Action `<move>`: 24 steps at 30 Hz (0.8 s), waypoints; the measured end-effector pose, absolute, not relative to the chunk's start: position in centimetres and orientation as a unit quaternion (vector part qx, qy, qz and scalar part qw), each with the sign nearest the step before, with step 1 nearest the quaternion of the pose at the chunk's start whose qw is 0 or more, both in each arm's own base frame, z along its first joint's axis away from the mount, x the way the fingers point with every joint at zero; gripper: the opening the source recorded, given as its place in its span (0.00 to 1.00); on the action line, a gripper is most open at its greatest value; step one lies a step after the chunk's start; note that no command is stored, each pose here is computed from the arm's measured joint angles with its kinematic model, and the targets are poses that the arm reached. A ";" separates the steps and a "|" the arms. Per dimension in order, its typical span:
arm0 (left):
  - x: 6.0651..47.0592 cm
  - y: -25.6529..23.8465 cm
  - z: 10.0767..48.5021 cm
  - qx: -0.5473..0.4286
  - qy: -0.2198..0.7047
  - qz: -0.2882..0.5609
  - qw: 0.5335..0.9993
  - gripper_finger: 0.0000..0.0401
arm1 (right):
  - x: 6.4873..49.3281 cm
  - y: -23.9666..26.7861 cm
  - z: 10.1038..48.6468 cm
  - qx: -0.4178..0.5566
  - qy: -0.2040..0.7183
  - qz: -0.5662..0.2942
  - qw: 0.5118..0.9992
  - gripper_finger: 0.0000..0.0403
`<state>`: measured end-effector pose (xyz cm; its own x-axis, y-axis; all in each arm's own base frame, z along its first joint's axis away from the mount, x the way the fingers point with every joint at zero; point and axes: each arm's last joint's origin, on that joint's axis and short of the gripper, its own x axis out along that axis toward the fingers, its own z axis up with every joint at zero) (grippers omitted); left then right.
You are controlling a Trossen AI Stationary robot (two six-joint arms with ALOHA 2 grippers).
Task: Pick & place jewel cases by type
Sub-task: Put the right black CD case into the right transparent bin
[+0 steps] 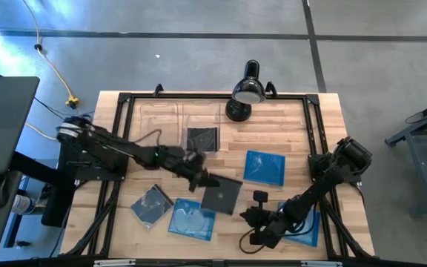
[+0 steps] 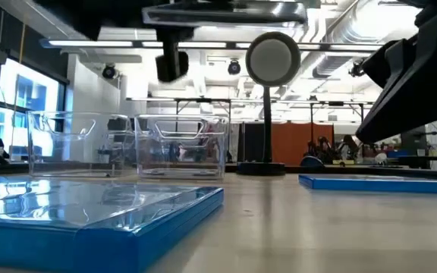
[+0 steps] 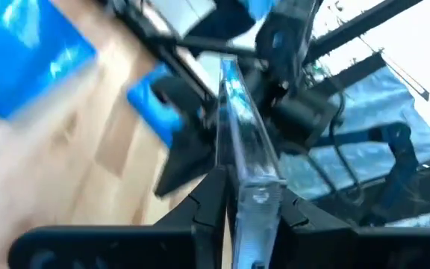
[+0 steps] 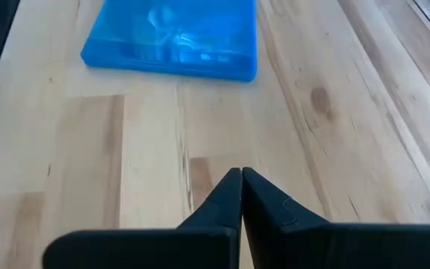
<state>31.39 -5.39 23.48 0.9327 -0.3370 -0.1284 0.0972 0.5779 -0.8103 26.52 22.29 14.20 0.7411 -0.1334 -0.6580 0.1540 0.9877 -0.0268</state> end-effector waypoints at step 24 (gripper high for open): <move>22.8 14.6 26.5 -0.453 0.075 0.176 0.871 0.11 | 27.2 21.2 14.0 0.017 0.372 -0.081 0.925 0.00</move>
<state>22.80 14.63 26.53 0.9271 0.2384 -0.2892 -0.3736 0.5278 -0.7628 27.17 21.25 14.01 0.7103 -0.1368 -0.6904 0.1616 0.9864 -0.0292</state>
